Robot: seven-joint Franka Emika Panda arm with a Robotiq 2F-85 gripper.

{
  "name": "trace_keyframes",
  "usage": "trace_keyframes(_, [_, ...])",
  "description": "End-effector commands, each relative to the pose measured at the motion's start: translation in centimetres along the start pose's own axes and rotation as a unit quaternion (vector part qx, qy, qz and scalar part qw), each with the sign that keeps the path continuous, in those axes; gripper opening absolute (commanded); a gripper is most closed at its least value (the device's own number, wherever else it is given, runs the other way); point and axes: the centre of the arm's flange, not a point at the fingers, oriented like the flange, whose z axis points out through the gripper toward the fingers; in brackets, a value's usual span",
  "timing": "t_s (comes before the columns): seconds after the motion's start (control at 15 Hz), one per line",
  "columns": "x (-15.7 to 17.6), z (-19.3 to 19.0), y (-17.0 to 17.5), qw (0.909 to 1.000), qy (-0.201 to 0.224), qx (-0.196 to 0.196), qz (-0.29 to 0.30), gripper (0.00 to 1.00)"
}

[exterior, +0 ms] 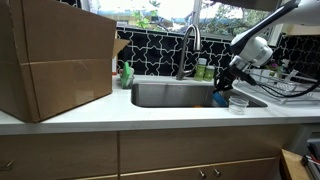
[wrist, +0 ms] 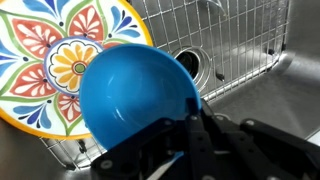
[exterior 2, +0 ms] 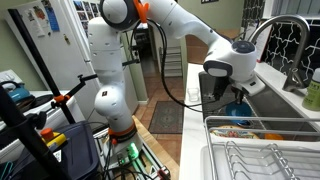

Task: Remove a blue bowl from the sink and place it on the dish drying rack

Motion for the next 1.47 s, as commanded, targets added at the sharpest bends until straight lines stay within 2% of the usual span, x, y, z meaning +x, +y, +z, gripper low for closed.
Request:
trace_keyframes(0.0, [-1.4,-1.5,1.2,0.9994,0.027,0.008,0.022,0.01])
trace_keyframes(0.07, [-1.7,-1.8,1.1,0.9994,-0.003,0.033,0.014,0.01])
trace_keyframes(0.13, [-1.9,-2.0,1.2,0.9992,-0.018,0.035,0.009,0.01])
trace_keyframes(0.2, [-1.8,-1.8,1.3,0.9984,0.032,0.015,0.044,0.01])
trace_keyframes(0.27, [-2.1,-2.1,1.4,0.9991,-0.017,0.035,0.019,0.01])
trace_keyframes(0.33, [-2.1,-1.9,1.5,0.9976,0.045,0.006,0.053,0.01])
trace_keyframes(0.4, [-2.4,-2.2,1.6,0.9987,-0.025,0.039,0.019,0.01])
trace_keyframes(0.47, [-2.4,-1.9,1.8,0.9974,0.044,-0.002,0.057,0.01])
trace_keyframes(0.53, [-2.6,-2.1,1.8,0.9985,0.015,0.010,0.051,0.01])
trace_keyframes(0.67, [-2.7,-2.3,2.0,0.9982,0.031,0.003,0.050,0.01])
trace_keyframes(0.73, [-2.9,-2.5,2.1,0.9989,0.019,0.012,0.040,0.01])
trace_keyframes(0.87, [-3.3,-3.9,2.1,0.9991,0.023,0.021,0.028,0.01])
trace_keyframes(1.0, [-3.7,-5.8,2.1,0.9986,0.022,0.047,0.010,0.01])
trace_keyframes(1.2, [-4.0,-8.8,2.5,0.9944,0.003,0.093,-0.052,0.01])
trace_keyframes(1.27, [-2.8,-6.6,1.0,0.9975,0.015,0.063,-0.028,0.05])
trace_keyframes(1.4, [-3.0,-8.5,1.3,0.9955,0.014,0.081,-0.046,0.05])
